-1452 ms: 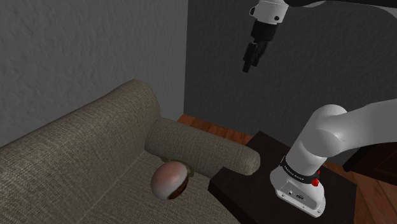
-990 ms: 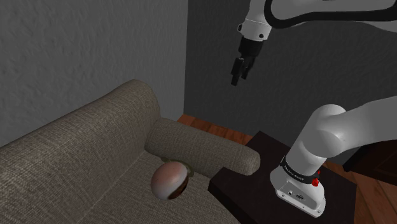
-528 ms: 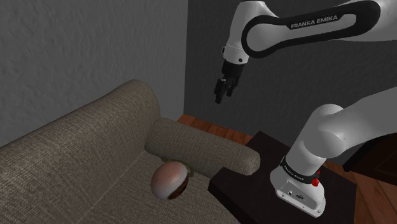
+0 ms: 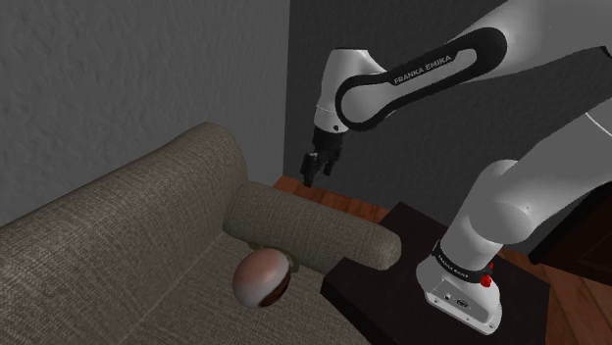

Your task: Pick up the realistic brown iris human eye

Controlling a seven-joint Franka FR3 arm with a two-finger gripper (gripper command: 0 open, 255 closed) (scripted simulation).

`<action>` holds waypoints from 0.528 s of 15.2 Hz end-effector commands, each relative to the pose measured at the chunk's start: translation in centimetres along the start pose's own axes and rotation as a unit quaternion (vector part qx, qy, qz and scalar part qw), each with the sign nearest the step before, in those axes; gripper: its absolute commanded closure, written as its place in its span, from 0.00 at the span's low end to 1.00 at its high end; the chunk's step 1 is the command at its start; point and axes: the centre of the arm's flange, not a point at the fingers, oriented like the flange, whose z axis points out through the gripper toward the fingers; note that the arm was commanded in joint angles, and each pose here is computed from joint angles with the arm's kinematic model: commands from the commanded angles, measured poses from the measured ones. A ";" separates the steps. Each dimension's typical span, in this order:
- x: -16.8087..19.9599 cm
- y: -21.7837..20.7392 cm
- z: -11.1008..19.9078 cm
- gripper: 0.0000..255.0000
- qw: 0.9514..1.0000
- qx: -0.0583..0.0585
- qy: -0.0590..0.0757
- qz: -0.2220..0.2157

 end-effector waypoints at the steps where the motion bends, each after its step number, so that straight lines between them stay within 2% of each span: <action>1: 0.5 -1.2 2.0 0.00 1.000 0.006 -0.001 0.003; 8: 3.2 -5.1 9.7 0.00 1.000 0.024 -0.007 0.012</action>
